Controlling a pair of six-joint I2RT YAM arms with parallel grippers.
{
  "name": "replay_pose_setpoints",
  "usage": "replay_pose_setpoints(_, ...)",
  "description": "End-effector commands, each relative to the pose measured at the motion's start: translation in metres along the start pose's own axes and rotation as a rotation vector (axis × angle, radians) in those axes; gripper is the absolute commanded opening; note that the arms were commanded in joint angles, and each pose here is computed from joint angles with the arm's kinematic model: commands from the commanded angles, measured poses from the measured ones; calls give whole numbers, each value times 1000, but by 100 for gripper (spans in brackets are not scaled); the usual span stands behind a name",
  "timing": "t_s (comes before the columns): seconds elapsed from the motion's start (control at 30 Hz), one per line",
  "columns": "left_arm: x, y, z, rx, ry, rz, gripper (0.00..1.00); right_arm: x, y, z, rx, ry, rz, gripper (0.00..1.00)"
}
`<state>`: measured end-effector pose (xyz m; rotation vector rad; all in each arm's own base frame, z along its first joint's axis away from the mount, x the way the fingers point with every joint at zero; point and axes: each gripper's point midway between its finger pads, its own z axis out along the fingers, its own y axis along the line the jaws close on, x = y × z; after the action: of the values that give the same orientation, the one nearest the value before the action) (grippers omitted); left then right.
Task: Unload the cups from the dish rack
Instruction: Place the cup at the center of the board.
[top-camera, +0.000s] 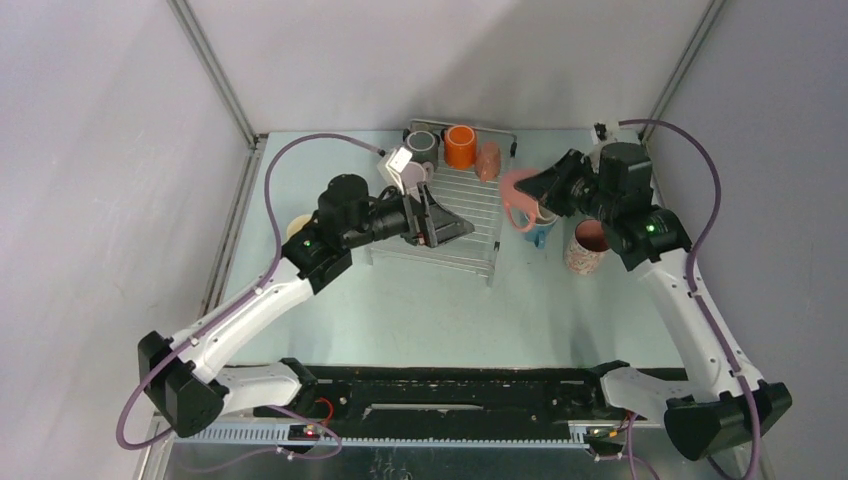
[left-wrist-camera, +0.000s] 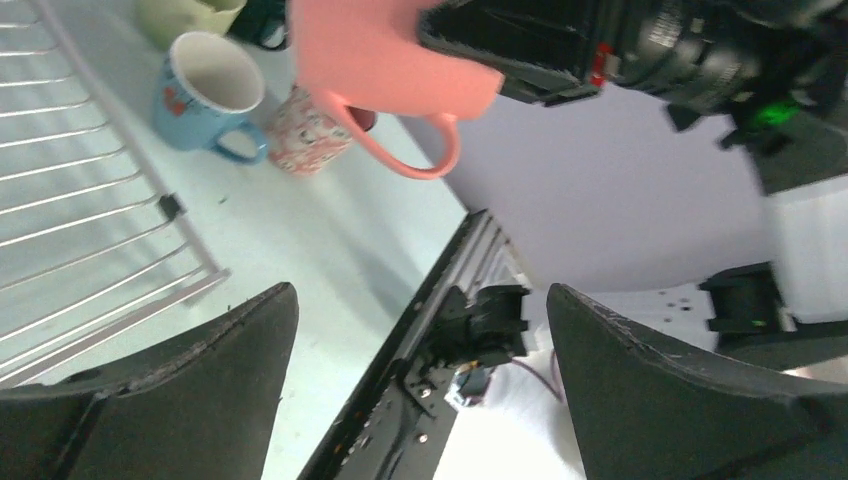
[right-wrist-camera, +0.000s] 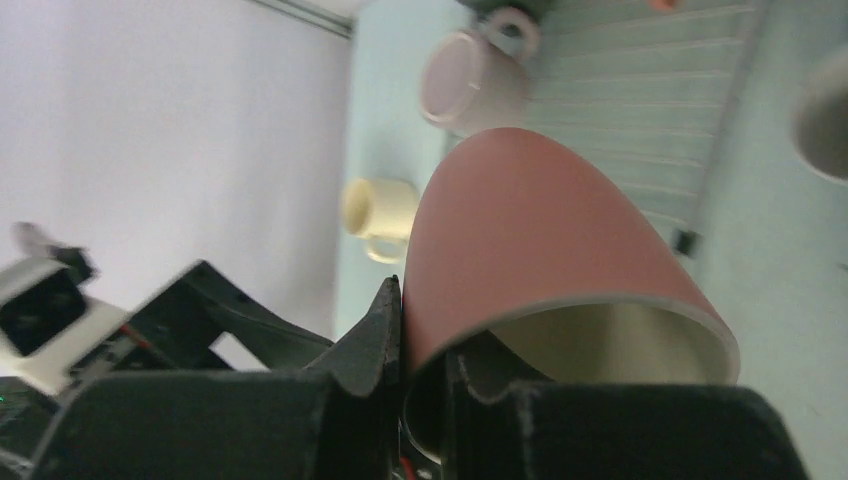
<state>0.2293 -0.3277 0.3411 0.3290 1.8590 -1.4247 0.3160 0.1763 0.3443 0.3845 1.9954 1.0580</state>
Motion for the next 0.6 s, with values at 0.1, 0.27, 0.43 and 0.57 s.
replay_pose_setpoints(0.1,11,13,-26,-116,58,136,100,19,-86,-60,466,-9,-217,0)
replay_pose_setpoints(0.27,21,14,-33,-119,103,161,100,5,-130,-95,661,-55,-193,0)
replay_pose_setpoints(0.43,32,15,-38,-111,144,171,100,-23,-172,-118,830,-121,-133,0)
replay_pose_setpoints(0.57,38,15,-43,-105,169,180,100,-46,-205,-131,943,-163,-74,0)
